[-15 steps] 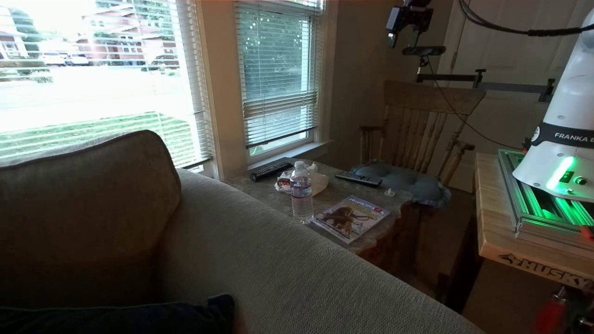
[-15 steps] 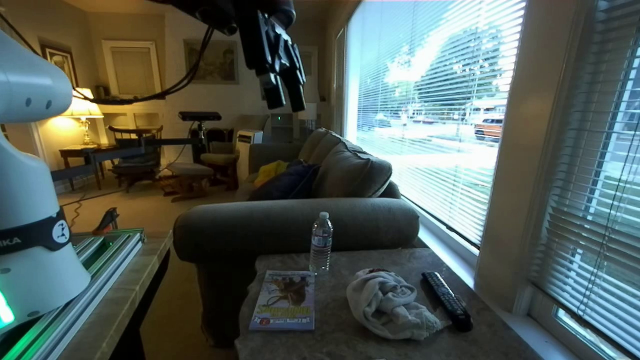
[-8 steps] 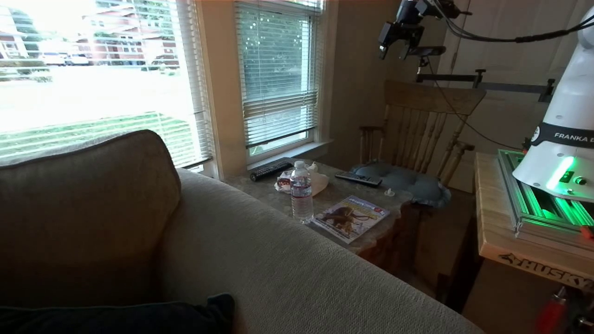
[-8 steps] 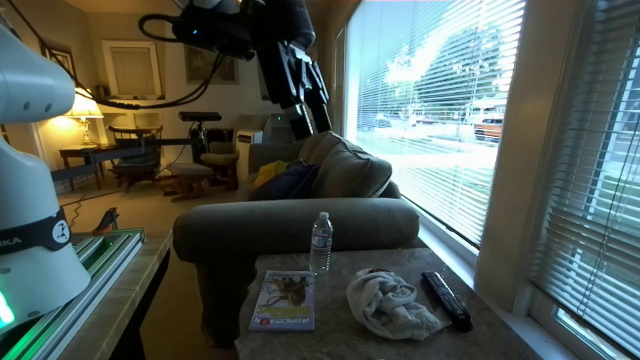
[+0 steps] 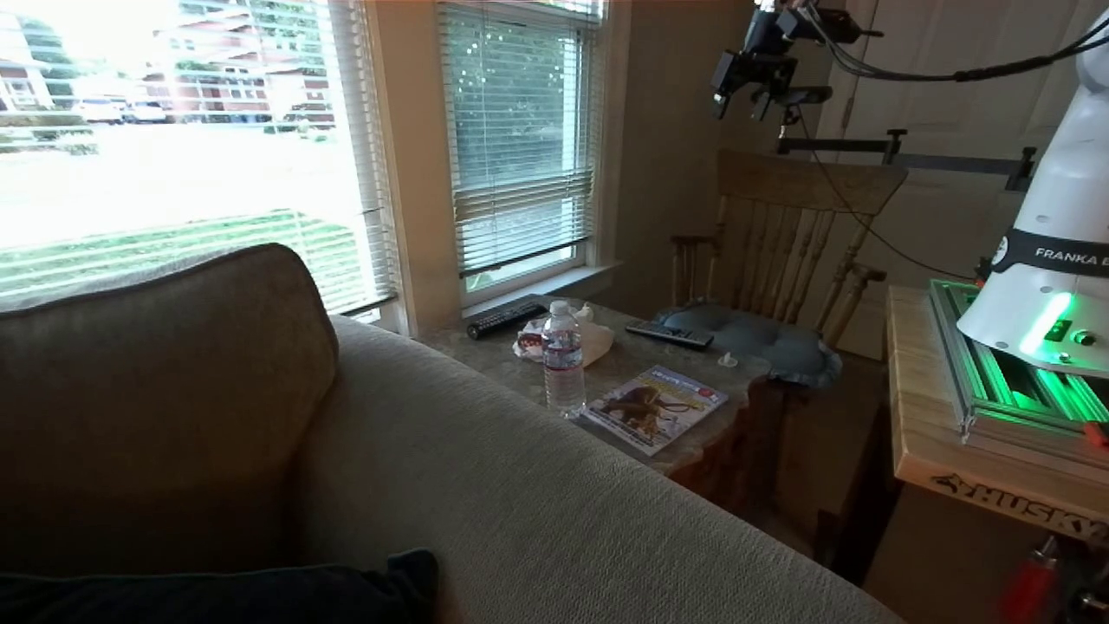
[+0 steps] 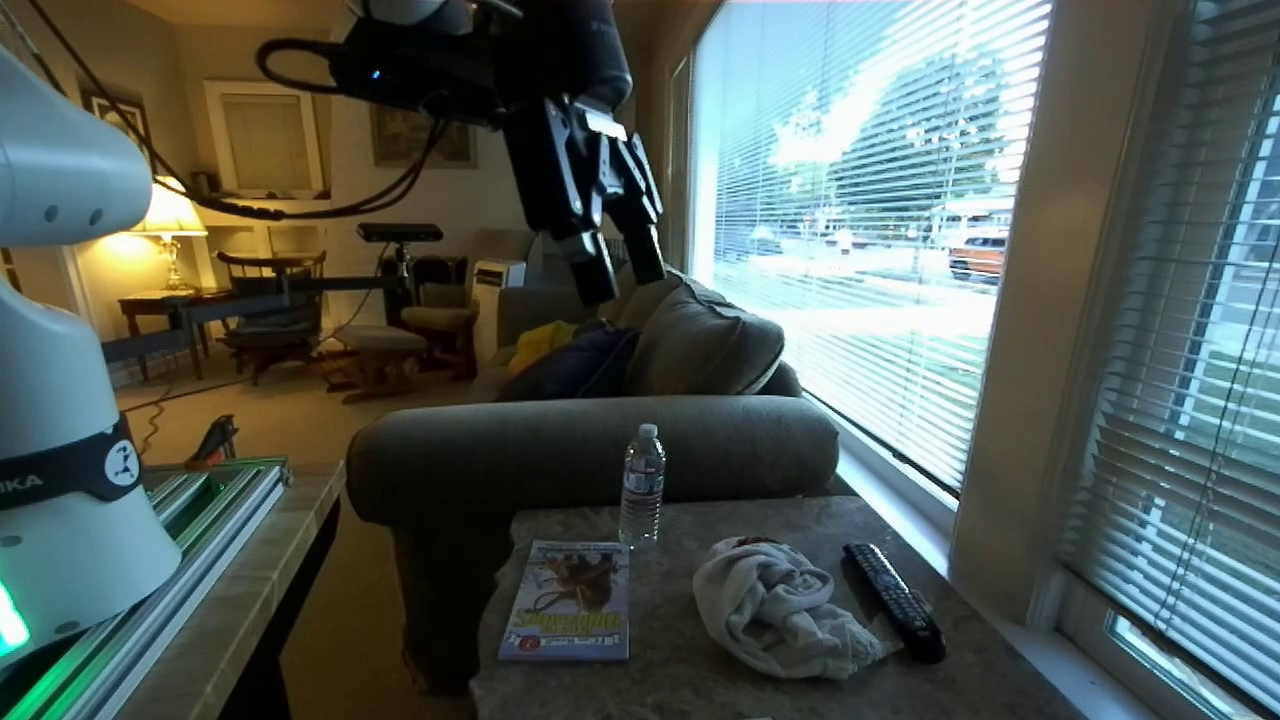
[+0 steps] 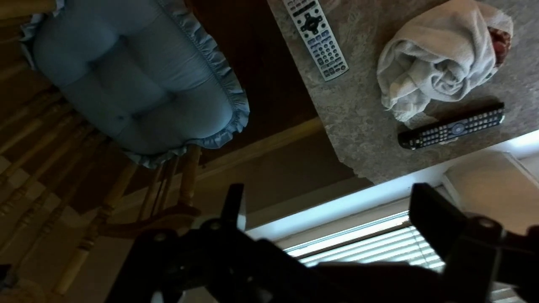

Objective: Put the grey remote control on top of the white towel then press a button on the remote control.

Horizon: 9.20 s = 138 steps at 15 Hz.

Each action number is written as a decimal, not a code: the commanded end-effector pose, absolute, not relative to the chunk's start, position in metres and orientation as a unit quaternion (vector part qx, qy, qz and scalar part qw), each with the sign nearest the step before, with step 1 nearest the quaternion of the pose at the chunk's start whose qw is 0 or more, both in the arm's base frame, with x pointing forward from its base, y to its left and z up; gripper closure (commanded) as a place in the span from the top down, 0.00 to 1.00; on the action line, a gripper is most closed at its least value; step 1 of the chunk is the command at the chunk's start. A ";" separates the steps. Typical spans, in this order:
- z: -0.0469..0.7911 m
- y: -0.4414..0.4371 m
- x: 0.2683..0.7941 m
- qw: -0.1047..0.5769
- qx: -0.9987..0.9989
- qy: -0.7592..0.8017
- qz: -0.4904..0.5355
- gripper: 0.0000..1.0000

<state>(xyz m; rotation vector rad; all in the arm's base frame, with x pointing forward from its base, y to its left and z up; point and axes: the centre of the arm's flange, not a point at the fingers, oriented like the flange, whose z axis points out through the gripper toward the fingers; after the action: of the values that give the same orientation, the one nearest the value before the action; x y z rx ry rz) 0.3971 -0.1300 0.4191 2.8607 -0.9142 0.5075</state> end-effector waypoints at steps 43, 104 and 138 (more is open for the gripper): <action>0.190 -0.265 0.482 -0.056 0.971 -0.169 0.159 1.00; 0.000 -0.135 0.527 0.016 0.997 -0.003 -0.078 1.00; 0.091 -0.102 0.584 -0.012 0.999 0.014 0.043 0.32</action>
<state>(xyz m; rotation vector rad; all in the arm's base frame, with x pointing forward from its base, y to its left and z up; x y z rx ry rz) 0.5752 -0.1039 0.0636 3.1590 0.0019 0.1343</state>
